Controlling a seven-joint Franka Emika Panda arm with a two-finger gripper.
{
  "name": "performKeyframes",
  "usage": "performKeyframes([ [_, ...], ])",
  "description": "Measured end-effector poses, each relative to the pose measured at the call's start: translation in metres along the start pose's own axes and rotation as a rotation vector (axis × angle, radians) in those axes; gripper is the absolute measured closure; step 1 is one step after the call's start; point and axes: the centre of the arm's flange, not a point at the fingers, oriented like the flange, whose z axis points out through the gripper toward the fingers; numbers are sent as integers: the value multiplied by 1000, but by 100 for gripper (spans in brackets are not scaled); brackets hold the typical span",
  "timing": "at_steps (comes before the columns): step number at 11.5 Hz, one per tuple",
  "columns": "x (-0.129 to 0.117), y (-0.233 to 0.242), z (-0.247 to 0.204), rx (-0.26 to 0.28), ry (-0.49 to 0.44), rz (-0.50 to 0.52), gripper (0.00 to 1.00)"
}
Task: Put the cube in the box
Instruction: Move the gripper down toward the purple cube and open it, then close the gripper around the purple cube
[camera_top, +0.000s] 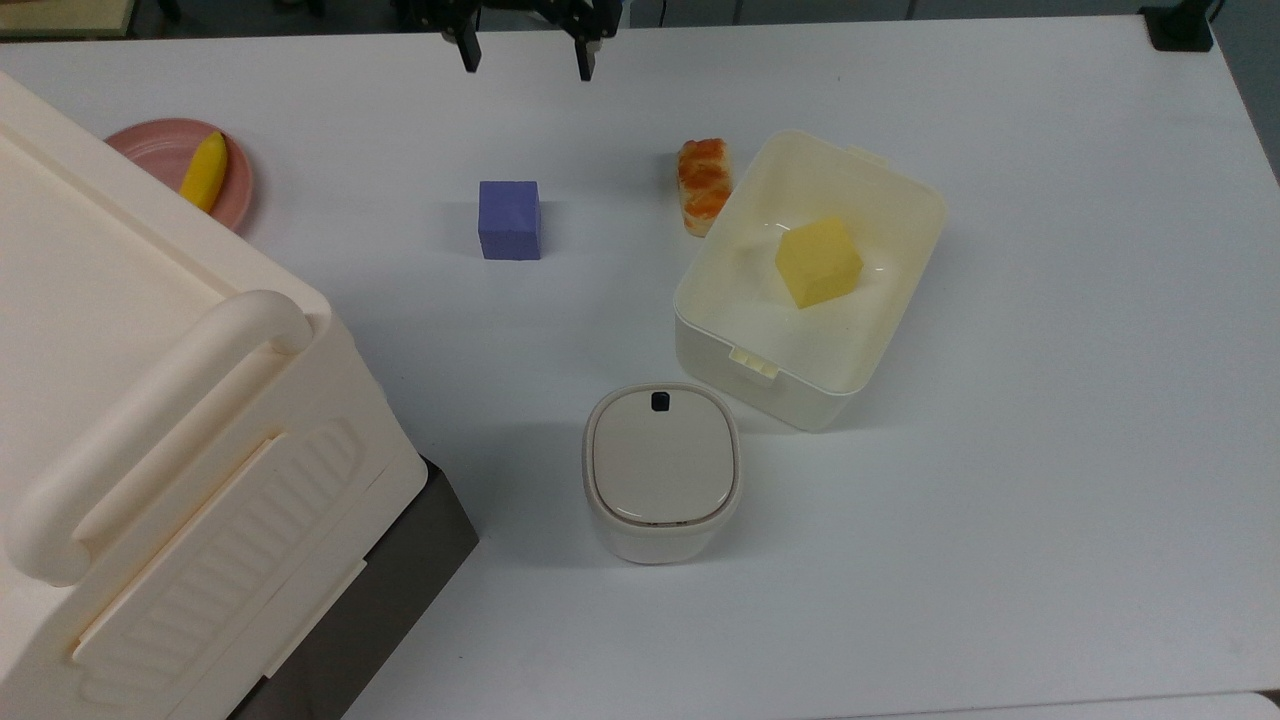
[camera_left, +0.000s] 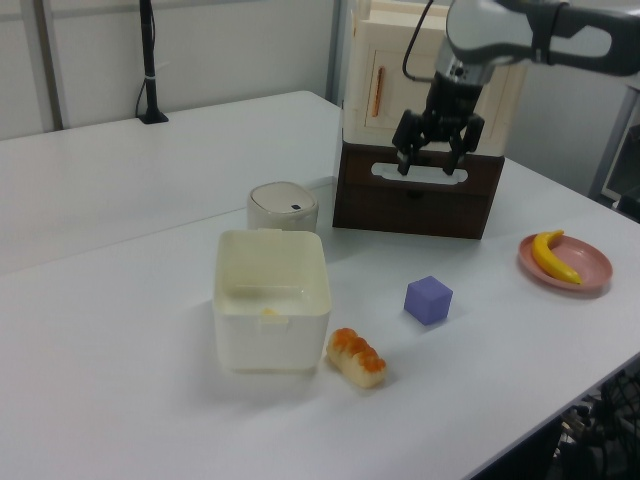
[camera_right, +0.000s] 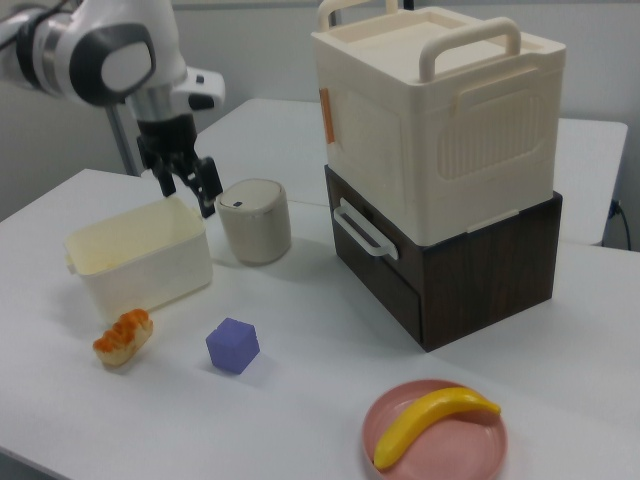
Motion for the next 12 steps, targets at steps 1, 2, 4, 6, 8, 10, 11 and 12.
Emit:
performKeyframes([
  [1,-6,4,17,0,3,-10,0],
  [2,-12,10,32,-15,-9,-35,0],
  [4,-19,24,59,-56,-25,-78,0],
  [6,-25,37,91,-69,-20,-84,0],
  [8,-33,48,113,-78,-38,-89,0],
  [10,-37,53,132,-80,-56,-89,0],
  [11,-38,54,145,-82,-72,-89,0],
  [12,-36,55,158,-88,-83,-91,0],
])
